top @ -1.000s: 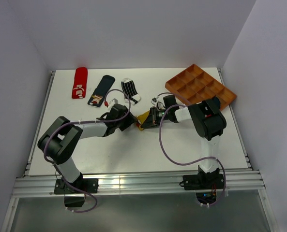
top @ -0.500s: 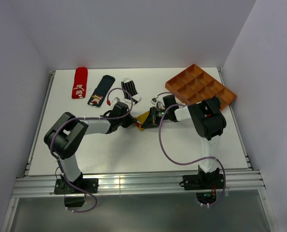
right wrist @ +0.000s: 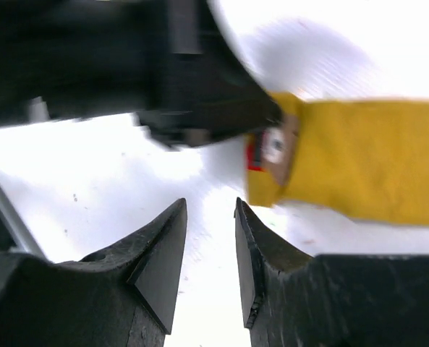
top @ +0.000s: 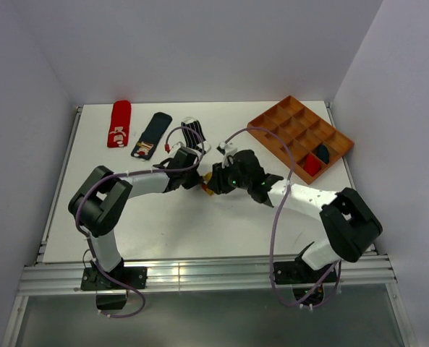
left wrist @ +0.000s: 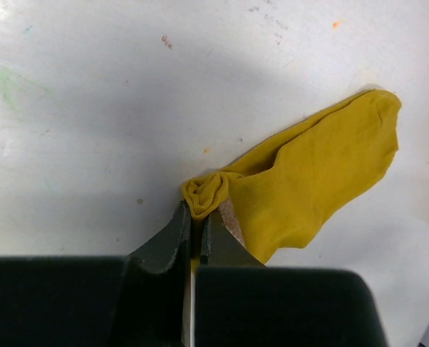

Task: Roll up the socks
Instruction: Roll the sock at the center of the board.

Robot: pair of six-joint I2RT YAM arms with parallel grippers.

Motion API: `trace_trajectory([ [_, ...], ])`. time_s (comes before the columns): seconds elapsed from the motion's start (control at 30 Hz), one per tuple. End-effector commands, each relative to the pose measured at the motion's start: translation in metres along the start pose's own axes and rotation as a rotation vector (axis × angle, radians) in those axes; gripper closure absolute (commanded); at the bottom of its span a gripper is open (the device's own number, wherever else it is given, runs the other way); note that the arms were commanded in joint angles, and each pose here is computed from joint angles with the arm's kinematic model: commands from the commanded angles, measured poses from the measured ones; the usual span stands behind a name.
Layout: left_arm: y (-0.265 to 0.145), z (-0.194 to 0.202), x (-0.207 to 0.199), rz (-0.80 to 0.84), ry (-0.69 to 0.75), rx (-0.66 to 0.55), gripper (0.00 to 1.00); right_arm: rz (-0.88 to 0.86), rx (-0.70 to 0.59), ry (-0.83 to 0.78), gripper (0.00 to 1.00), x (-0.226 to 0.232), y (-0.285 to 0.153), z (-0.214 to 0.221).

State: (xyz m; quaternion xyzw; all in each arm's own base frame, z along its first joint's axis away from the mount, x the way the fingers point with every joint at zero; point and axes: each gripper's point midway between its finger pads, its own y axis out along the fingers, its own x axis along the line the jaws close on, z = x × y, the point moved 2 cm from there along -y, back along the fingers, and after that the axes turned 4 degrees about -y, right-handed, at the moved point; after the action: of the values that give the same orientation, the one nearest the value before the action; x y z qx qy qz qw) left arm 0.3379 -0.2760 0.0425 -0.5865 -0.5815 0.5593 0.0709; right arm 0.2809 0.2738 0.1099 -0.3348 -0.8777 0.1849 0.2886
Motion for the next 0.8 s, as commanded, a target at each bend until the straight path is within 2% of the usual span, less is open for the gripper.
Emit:
trace_trajectory([
  [0.0, -0.015, 0.016, 0.049, -0.225, 0.133, 0.061, 1.0, 0.178, -0.088, -0.178, 0.59, -0.007, -0.002, -0.004],
  [0.3, -0.025, 0.018, 0.038, -0.214, 0.156, 0.077, 1.0, 0.124, -0.064, -0.239, 0.59, 0.022, 0.022, 0.013],
  [0.77, -0.024, 0.021, 0.037, -0.225, 0.17, 0.084, 1.0, 0.141, -0.007, -0.278, 0.59, 0.025, 0.043, 0.029],
])
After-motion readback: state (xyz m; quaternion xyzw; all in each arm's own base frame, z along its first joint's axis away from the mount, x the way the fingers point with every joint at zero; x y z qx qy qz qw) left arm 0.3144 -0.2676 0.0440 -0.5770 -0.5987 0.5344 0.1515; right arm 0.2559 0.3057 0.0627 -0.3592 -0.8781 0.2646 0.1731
